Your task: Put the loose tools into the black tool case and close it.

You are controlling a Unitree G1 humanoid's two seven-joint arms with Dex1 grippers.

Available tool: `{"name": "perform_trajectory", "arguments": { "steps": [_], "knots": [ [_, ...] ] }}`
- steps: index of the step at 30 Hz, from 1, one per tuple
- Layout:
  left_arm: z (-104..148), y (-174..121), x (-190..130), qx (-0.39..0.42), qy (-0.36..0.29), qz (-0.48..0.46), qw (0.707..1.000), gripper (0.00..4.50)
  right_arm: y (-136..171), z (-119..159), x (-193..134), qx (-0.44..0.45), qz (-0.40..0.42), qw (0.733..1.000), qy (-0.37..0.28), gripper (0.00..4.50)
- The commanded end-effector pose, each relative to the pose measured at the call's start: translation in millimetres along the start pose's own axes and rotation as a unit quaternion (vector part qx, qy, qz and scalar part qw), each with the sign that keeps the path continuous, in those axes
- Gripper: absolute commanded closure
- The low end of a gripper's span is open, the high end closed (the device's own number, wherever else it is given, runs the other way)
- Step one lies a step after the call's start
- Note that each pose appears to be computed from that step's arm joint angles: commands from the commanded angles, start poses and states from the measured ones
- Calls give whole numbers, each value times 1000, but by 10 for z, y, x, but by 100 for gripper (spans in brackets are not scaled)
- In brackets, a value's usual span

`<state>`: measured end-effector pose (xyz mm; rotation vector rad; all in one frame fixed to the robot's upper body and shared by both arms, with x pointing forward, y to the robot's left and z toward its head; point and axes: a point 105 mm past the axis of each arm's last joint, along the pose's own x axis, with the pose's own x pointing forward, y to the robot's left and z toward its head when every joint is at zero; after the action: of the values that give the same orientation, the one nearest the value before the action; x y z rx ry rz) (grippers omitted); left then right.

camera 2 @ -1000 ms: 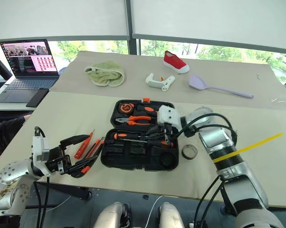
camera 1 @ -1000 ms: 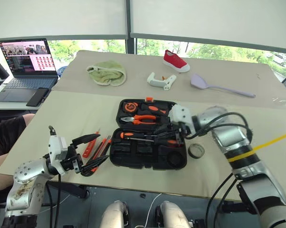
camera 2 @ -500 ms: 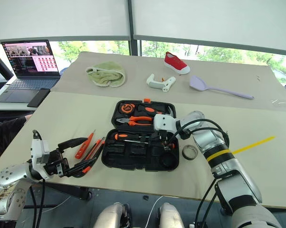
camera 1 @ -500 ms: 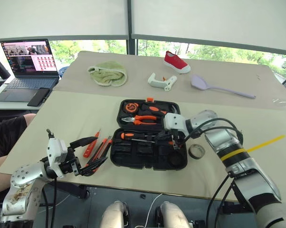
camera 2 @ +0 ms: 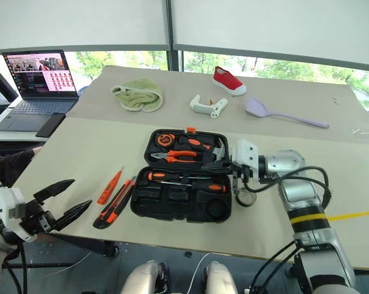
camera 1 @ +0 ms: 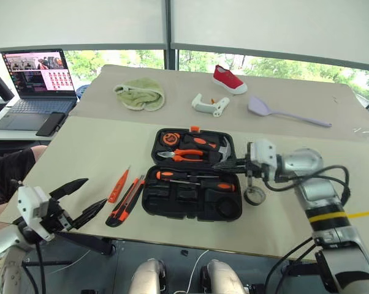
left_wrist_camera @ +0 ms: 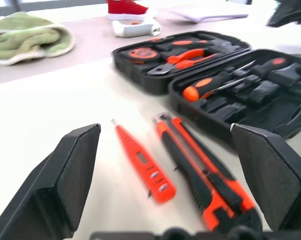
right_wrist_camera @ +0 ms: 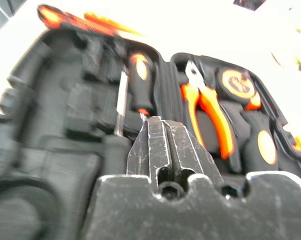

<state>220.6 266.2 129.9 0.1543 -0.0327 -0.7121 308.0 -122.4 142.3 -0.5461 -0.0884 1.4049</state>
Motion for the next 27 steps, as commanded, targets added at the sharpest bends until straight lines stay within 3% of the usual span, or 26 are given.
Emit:
{"name": "perform_trajectory", "arguments": {
  "steps": [1, 8, 19, 21, 23, 27],
  "knots": [
    [111, -107, 119, 19, -24, -42, 999, 0, 66, 48, 120, 0, 14, 1000, 0, 448],
    [113, -297, 346, 23, -21, -117, 993, 0, 19, -188, 395, 22, 16, 997, 75, 448],
    [80, -297, 332, 20, -13, -108, 994, 0, 76, -363, 571, 38, 50, 988, 144, 448],
    [82, -286, 309, 20, -12, -100, 995, 0, 80, -301, 572, 30, 53, 990, 128, 448],
    [104, -209, 211, 8, -13, -71, 997, 0, -64, -108, 482, 29, 6, 997, 64, 448],
    [38, 26, -223, -47, 12, 26, 998, 0, -159, 104, -33, 60, -65, 996, -33, 341]
  ]
}}
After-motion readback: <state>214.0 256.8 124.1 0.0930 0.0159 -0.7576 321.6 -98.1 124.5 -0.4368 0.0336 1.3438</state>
